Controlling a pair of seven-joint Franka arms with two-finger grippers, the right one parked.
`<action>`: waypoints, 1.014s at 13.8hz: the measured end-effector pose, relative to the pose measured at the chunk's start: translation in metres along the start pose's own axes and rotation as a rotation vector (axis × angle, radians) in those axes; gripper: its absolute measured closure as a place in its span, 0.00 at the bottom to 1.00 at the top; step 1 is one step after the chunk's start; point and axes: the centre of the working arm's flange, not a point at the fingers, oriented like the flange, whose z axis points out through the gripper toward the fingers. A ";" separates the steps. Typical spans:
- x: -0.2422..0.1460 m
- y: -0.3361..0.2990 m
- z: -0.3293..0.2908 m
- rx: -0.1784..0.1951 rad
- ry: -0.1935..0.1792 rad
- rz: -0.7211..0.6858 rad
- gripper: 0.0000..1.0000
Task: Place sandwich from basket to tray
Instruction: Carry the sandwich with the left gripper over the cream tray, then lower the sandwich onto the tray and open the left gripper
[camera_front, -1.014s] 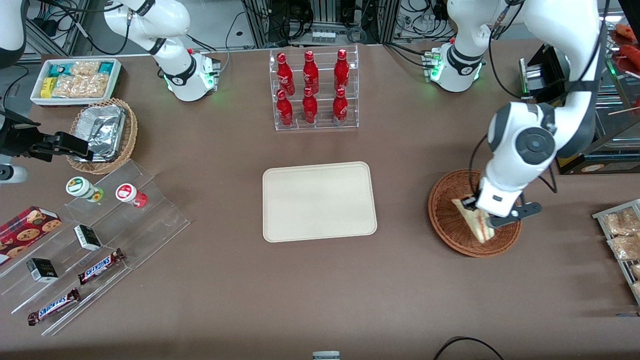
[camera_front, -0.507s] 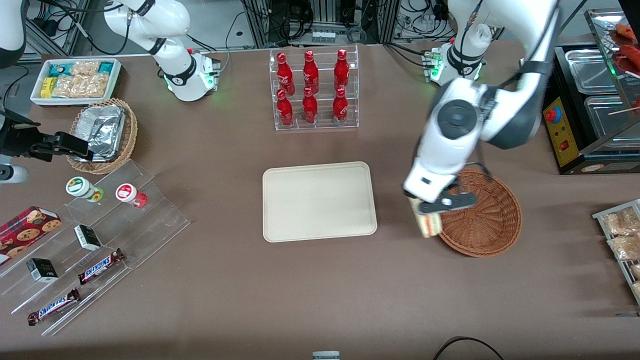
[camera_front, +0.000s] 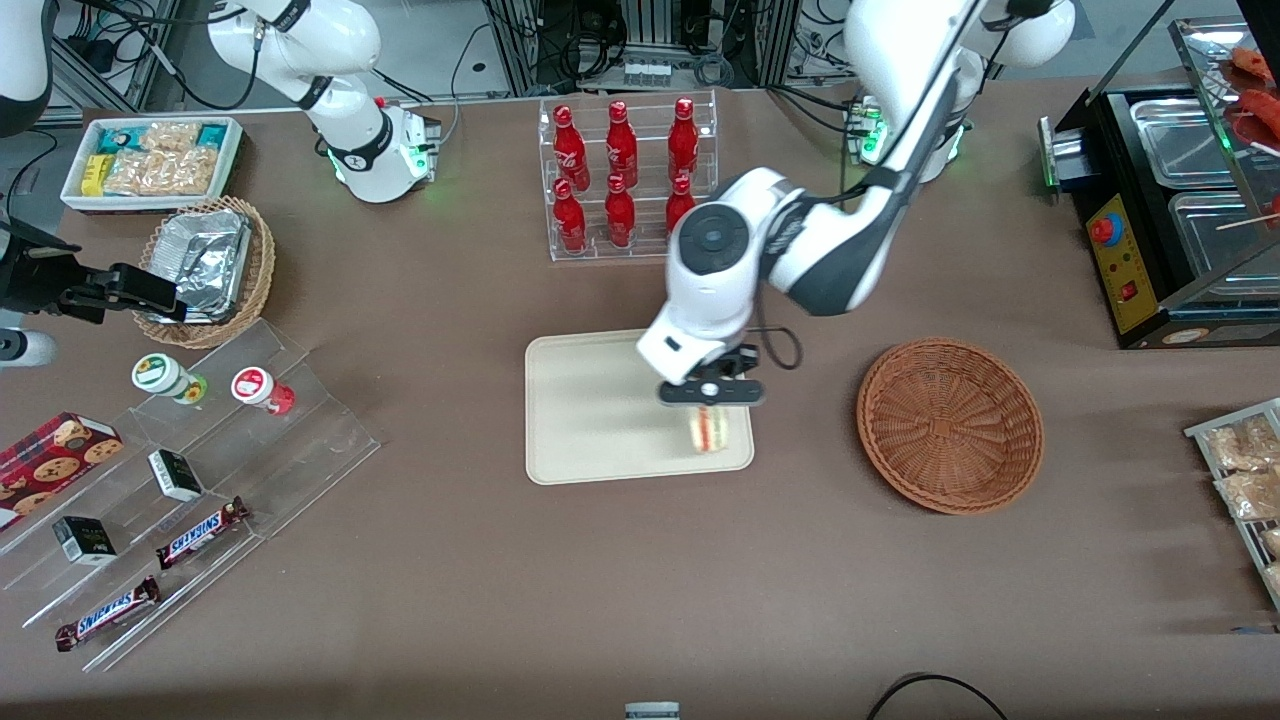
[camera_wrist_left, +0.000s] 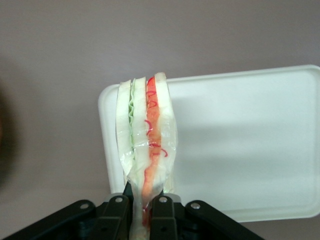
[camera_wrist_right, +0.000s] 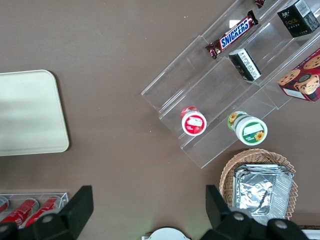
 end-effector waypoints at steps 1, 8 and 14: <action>-0.004 0.013 0.011 -0.002 -0.011 0.013 0.85; -0.021 0.056 0.085 -0.041 -0.062 0.044 0.85; -0.032 0.070 0.106 -0.049 -0.081 0.059 0.85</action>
